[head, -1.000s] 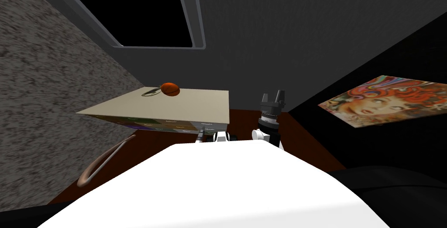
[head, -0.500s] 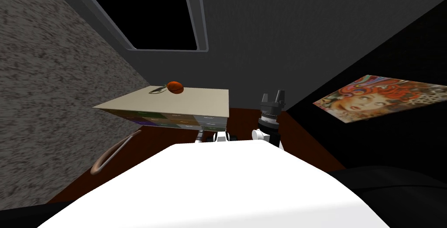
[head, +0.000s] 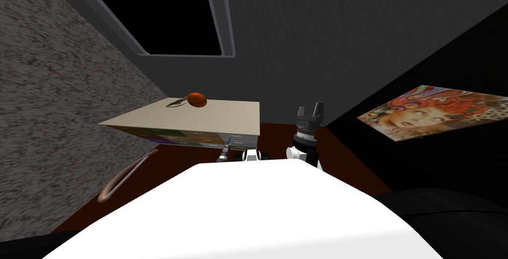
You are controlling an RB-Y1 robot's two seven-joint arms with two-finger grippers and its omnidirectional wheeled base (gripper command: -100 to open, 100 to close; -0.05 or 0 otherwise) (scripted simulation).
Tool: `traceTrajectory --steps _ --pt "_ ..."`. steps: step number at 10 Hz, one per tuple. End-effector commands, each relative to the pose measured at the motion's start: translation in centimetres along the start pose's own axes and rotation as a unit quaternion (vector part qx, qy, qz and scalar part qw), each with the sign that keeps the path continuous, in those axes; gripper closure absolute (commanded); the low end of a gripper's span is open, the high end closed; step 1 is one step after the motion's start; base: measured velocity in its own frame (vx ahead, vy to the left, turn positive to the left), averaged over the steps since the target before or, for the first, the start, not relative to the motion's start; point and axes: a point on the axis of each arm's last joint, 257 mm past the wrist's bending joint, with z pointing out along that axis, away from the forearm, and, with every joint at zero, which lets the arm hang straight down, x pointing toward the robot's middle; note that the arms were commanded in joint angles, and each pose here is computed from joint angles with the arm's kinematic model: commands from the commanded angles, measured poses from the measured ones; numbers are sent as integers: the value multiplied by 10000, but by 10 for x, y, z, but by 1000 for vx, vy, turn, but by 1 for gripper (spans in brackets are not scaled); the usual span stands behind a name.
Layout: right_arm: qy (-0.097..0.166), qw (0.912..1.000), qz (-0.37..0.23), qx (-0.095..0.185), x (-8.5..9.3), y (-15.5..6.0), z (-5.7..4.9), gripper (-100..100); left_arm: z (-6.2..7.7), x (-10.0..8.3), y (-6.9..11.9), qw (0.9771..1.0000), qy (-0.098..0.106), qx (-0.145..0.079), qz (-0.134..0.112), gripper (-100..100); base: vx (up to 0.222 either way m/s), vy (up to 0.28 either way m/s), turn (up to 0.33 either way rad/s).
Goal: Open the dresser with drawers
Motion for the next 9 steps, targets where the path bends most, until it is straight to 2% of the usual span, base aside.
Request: traceTrajectory --steps 1,2,3,5,6,9 --pt "0 10000 0 0 0 0 0 0 18 -6 0 10000 -11 -57 -2 -100 76 -27 -6" --pt "0 10000 0 0 0 0 0 0 26 6 -3 9998 -41 -98 -180 -100 74 -16 -5" --pt "0 10000 0 0 0 0 0 0 29 15 -5 9995 -56 -106 -288 -100 47 -13 -8" --pt "0 10000 1 -1 0 0 0 0 27 10 -5 9997 -46 -98 -228 -100 8 -3 0" --pt "0 10000 1 -1 0 0 0 0 27 10 -5 9997 -46 -97 -226 100 0 0 0" --pt "0 10000 1 -2 0 0 0 0 29 8 -7 9997 -12 -94 -222 100 -147 14 21"
